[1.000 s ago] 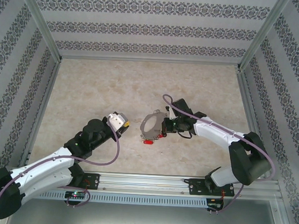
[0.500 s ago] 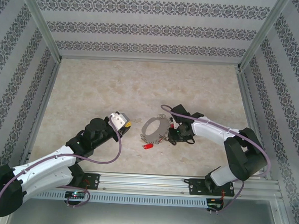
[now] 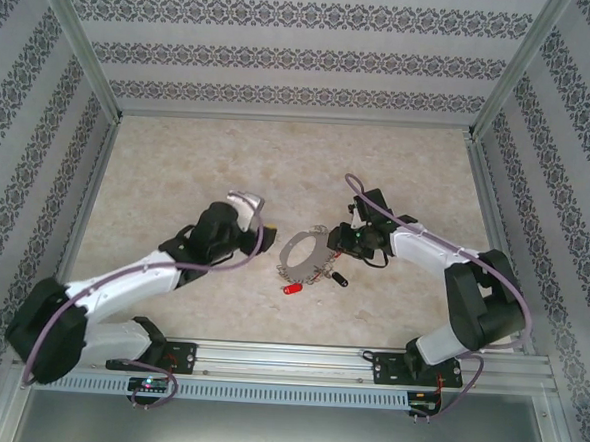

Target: Put the keys on the keyring

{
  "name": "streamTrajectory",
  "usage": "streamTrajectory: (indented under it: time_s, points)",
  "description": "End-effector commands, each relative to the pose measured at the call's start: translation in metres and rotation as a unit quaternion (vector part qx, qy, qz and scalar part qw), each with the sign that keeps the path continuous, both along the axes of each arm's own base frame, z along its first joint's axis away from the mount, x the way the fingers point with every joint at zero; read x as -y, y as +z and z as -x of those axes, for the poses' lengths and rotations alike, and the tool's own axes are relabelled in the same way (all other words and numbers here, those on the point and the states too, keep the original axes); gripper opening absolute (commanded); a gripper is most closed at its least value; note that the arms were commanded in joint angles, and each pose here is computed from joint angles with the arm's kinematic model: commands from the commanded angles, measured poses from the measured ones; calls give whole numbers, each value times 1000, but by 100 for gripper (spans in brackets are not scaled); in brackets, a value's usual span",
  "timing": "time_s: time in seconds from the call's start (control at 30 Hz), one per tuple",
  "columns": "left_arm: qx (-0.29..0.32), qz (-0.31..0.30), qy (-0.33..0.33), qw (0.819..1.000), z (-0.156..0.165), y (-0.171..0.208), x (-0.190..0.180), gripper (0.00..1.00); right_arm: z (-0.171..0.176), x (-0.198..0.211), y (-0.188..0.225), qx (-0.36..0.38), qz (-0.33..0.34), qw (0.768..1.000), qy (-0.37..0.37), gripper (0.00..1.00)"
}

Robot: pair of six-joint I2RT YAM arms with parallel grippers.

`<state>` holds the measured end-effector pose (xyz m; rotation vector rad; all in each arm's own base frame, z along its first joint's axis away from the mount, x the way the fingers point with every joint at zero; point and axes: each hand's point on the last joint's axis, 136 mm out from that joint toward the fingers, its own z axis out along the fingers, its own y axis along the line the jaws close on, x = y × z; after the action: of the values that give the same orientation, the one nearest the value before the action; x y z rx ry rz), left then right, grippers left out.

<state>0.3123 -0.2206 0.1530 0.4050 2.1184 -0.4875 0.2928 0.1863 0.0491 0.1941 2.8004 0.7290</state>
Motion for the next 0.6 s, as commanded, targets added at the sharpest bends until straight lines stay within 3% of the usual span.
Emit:
streamTrajectory:
  time_s: [0.0,0.07,0.2,0.4,0.57]
  points:
    - [-146,54,34,987,-4,-33,12,69,-5,-6,0,-18,-20,999,-19,38]
    - [-204,65,26,976,-12,-48,26,69,0,-7,-4,-26,-21,999,-19,38]
    - [-298,61,15,953,-20,-80,48,57,11,-2,-13,-40,-10,999,-29,38]
    - [-354,65,16,933,-24,-105,63,56,20,-6,-20,-54,-10,998,-32,38]
    - [-371,56,16,927,-23,-115,64,55,18,-11,-16,-43,-31,998,-44,39]
